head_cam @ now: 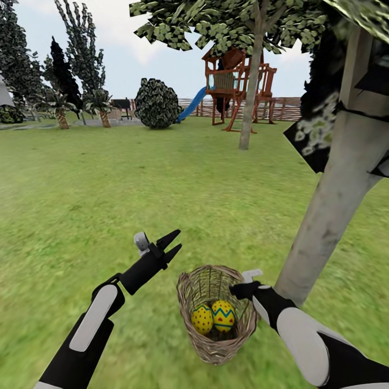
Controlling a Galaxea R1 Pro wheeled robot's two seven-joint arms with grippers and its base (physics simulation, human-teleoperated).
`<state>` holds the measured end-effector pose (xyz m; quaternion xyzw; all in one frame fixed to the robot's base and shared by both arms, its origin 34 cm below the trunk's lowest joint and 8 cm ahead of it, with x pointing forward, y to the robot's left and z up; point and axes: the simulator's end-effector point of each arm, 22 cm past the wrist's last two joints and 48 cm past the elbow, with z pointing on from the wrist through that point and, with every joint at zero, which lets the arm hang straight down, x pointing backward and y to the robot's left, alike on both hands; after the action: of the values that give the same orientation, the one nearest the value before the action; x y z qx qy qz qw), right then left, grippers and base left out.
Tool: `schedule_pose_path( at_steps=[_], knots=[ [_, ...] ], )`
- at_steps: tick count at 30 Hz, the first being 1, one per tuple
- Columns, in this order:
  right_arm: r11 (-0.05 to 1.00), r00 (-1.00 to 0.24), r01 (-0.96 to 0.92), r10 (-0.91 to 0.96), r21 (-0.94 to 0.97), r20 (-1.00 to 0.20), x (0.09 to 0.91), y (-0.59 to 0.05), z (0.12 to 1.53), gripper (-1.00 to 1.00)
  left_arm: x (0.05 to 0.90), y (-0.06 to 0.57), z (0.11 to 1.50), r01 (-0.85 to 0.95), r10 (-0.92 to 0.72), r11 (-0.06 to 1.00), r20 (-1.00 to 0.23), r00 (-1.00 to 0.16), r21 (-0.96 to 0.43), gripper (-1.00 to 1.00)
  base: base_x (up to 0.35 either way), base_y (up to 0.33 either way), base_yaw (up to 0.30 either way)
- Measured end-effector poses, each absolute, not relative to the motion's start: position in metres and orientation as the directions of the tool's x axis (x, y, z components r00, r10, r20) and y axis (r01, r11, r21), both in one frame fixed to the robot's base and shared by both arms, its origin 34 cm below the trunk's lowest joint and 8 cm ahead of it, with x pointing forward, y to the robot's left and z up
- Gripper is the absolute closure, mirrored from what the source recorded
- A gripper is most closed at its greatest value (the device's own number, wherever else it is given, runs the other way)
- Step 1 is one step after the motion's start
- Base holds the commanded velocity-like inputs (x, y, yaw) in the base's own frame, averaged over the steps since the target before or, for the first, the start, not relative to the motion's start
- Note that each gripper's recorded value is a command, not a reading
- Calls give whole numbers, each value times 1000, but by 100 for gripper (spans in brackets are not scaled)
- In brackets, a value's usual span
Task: Take the three Easter eggs out of the wicker basket on the lawn in the garden, then place them on the lawn next to a single tree (choose any tree) so that all three eggs are next to the same tree and none are left in the basket.
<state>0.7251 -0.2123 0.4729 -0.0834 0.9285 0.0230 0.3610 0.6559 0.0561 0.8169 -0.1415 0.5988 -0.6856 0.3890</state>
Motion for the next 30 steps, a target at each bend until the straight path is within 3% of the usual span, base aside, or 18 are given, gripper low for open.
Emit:
schedule_pose_path(
  at_steps=[18, 24, 30],
  knots=[
    [991, -782, -95, -15, 96, -623, 724, -186, 464, -100, 665, 57, 779, 288, -706, 25, -221, -672, -957, -100, 58, 2, 0],
    [991, -843, -52, 23, 124, -538, 709, -190, 451, -100, 669, 61, 764, 255, -714, 29, -199, -671, -966, -100, 239, 165, 0],
    [993, -831, -51, 18, 109, -557, 719, -196, 459, -100, 674, 68, 761, 245, -729, 27, -186, -659, -969, -100, 248, 196, -21]
  ],
)
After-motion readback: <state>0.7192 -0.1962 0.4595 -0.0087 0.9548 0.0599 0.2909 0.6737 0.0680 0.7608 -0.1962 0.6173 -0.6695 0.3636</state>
